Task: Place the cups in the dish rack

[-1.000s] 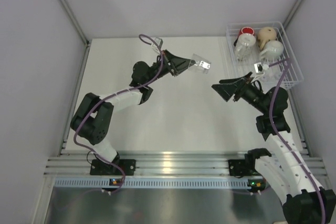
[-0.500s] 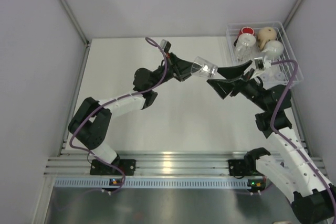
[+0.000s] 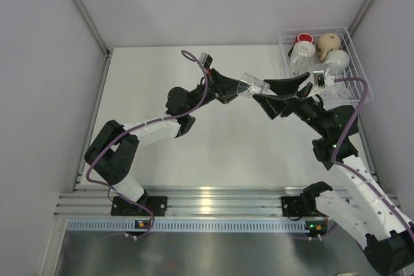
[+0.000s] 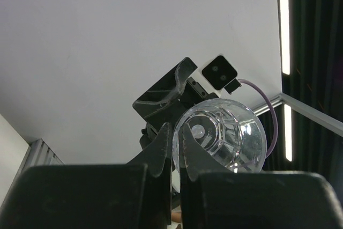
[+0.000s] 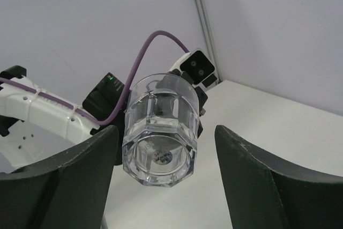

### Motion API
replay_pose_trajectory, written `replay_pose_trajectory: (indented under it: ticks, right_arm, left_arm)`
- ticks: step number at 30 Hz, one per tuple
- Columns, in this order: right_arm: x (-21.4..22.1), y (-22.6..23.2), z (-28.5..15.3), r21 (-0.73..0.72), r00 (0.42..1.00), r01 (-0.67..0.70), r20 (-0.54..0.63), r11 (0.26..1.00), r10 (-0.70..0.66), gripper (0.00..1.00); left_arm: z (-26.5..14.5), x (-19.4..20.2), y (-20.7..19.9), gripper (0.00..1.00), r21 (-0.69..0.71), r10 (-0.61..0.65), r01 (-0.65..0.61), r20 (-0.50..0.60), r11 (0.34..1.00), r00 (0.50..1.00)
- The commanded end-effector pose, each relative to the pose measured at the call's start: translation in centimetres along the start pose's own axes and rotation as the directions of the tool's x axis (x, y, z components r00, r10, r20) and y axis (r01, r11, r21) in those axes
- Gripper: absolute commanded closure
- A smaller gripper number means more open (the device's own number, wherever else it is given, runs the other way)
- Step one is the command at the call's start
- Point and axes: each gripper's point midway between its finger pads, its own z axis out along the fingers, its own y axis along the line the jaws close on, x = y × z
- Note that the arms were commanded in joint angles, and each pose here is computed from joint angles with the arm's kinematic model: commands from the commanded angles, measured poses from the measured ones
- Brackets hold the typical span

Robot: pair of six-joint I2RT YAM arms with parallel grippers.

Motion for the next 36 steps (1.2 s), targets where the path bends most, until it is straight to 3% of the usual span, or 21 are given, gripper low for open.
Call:
replay_pose_trajectory:
  ticks: [1, 5, 8, 9, 14, 15, 17, 19, 22, 23, 25, 32, 36]
  right_arm:
    - [-1.7, 1.0, 0.7, -0.031, 0.996, 0.062, 0.07, 0.998, -0.06, 0.27]
    - [-1.0, 0.9, 0.9, -0.033, 0.997, 0.048, 0.063, 0.998, -0.046, 0.37]
    - [-0.4, 1.0, 1.0, -0.046, 0.998, 0.021, 0.054, 0.999, -0.018, 0.55]
    - [0.0, 1.0, 0.9, -0.046, 0.999, 0.01, 0.047, 0.999, -0.007, 0.65]
    - [0.7, 1.4, 0.5, -0.064, 0.996, -0.071, 0.045, 0.995, 0.074, 0.83]
    - [0.7, 1.5, 0.5, -0.065, 0.995, -0.083, 0.045, 0.994, 0.086, 0.88]
    - [0.7, 1.5, 0.3, -0.055, 0.993, -0.106, 0.046, 0.993, 0.108, 1.0]
    - [0.8, 0.8, 0.2, -0.003, 0.991, -0.13, 0.043, 0.991, 0.13, 1.0]
    - [0.6, 0.0, -0.1, 0.068, 0.989, -0.143, 0.032, 0.987, 0.141, 1.0]
    - [-0.5, -0.3, 0.0, 0.104, 0.99, -0.137, 0.052, 0.985, 0.132, 1.0]
    - [0.9, -2.0, -0.3, 0.212, 0.987, -0.15, -0.019, 0.966, 0.157, 1.0]
    - [1.0, -5.1, -0.8, 0.405, 0.986, -0.099, -0.083, 0.909, 0.144, 1.0]
    - [1.8, -6.9, -1.9, 0.516, 0.977, -0.072, -0.137, 0.854, 0.165, 1.0]
  left_arm:
    - [-0.4, 0.6, -3.4, 1.0, 0.117, 0.048, -0.05, 0.015, 0.992, 0.999]
    - [-0.7, 0.9, -3.3, 1.0, 0.117, 0.046, -0.049, 0.021, 0.992, 0.999]
    - [-0.7, 1.1, -3.6, 1.0, 0.127, 0.059, -0.061, 0.019, 0.99, 0.998]
    - [-0.7, 1.1, -3.7, 1.0, 0.13, 0.062, -0.064, 0.019, 0.989, 0.998]
    - [-0.6, 0.9, -4.0, 1.0, 0.142, 0.086, -0.089, 0.027, 0.986, 0.996]
    - [-0.5, 1.0, -4.1, 0.98, 0.145, 0.09, -0.093, 0.025, 0.985, 0.996]
    - [-0.5, 1.1, -4.0, 0.84, 0.143, 0.103, -0.106, 0.024, 0.984, 0.994]
    - [-0.7, 1.1, -3.6, 0.61, 0.133, 0.109, -0.111, 0.023, 0.985, 0.994]
    - [-0.9, 1.7, -3.0, 0.42, 0.125, 0.159, -0.157, -0.004, 0.98, 0.987]
    - [-1.0, 1.7, -2.8, 0.28, 0.121, 0.174, -0.172, -0.001, 0.978, 0.985]
    - [-1.4, 1.6, -1.7, 0.05, 0.093, 0.156, -0.156, 0.012, 0.983, 0.988]
    - [-3.0, 0.4, -0.1, 0.02, 0.031, 0.169, -0.171, 0.062, 0.985, 0.984]
    - [-3.5, -0.9, 1.5, 0.02, -0.124, 0.214, -0.203, 0.08, 0.971, 0.974]
